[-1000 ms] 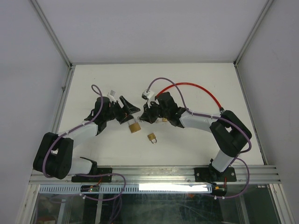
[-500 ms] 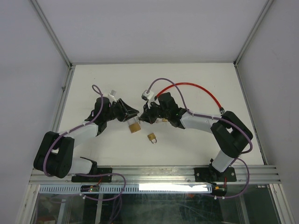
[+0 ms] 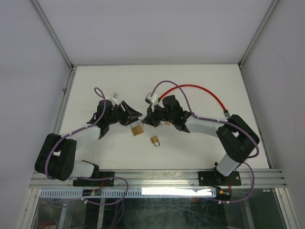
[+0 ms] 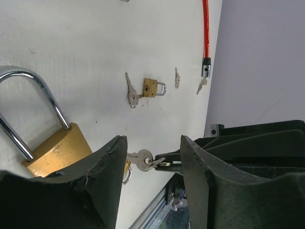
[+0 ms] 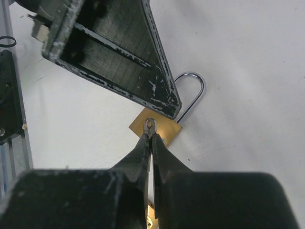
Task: Unlock with the key
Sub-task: Pick up the key from the center of the board.
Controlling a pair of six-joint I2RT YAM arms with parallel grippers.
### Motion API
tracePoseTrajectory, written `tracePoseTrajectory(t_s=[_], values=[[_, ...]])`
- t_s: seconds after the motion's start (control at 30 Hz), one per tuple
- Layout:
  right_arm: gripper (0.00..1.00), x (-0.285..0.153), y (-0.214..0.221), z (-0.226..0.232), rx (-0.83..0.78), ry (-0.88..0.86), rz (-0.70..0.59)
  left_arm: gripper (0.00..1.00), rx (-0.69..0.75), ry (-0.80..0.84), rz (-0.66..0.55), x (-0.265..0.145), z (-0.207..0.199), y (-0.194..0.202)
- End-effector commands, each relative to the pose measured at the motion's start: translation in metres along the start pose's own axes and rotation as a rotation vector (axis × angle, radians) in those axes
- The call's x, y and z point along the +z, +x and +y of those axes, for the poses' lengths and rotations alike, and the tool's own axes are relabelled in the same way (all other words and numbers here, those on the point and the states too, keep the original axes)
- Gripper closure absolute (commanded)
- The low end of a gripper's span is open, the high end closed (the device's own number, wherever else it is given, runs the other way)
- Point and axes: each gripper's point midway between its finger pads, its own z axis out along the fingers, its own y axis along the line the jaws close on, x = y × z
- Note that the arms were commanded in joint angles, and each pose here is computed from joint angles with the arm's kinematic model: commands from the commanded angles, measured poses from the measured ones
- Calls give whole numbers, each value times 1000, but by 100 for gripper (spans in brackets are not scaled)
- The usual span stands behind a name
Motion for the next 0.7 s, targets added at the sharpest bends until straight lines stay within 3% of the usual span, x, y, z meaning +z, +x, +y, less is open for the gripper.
tracePoseTrajectory(t_s=[0.0,0.2,0.4,0.67], values=[[100,-7,-53,13,-125,-42,-133,50,28,46,50,4,-9,1],[100,-5,-61,13,-152,-47,-148,52,45,84,74,3,-18,5],[100,-4,-59,12,-155,-47,-145,71,35,127,57,-1,-27,5],[100,-11,-45,9,-127,-10,-124,93,73,140,-54,-10,-37,-11]])
